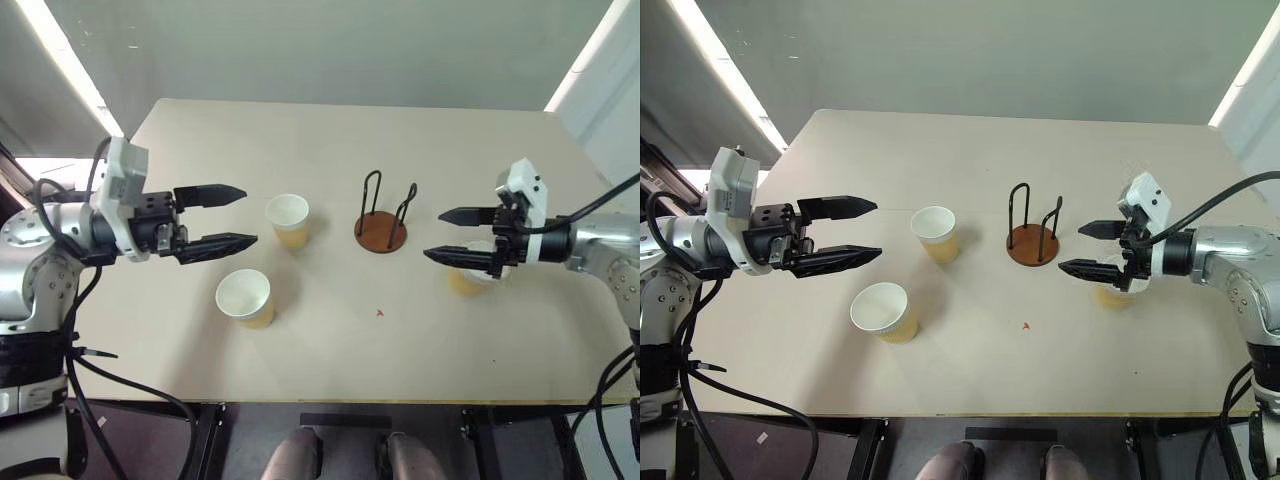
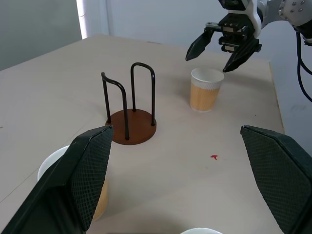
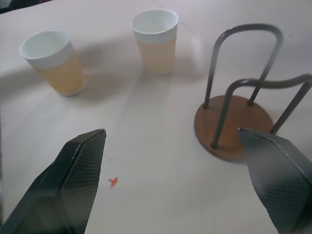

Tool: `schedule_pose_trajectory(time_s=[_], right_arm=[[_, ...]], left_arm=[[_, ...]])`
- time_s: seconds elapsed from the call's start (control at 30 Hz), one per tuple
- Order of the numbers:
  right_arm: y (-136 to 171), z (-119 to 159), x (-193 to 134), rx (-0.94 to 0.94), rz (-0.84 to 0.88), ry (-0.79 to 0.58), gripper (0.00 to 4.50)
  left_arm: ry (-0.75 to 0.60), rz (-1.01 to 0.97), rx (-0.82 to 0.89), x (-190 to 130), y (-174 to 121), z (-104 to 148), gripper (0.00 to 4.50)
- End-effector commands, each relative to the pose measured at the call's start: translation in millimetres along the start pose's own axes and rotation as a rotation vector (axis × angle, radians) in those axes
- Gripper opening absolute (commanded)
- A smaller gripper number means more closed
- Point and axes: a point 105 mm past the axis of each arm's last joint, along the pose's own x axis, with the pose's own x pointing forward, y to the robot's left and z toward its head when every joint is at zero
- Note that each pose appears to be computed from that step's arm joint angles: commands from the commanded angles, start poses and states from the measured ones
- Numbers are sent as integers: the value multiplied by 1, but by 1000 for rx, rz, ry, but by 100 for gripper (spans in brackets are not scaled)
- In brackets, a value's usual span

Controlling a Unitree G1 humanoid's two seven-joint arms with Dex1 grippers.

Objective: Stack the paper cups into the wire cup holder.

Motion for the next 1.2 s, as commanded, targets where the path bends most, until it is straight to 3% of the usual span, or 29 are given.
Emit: schedule_pose_trajectory(time_s=[0.03,0.47,0.83,1.2], right_arm=[[3,10,-3,-41,18,-20,445],[2,1,-3,-6,6,38,445],[-10,2,32,18,-34,19,445],[-42,-18,58,43,-111,90,445]], left_arm=[[-24,4,43,-2,-1,13,450],[-29,-15,16,1,-6,14,450],[-63,-45,12,2,-5,24,450],[-45,-22,32,-4,-4,22,450]])
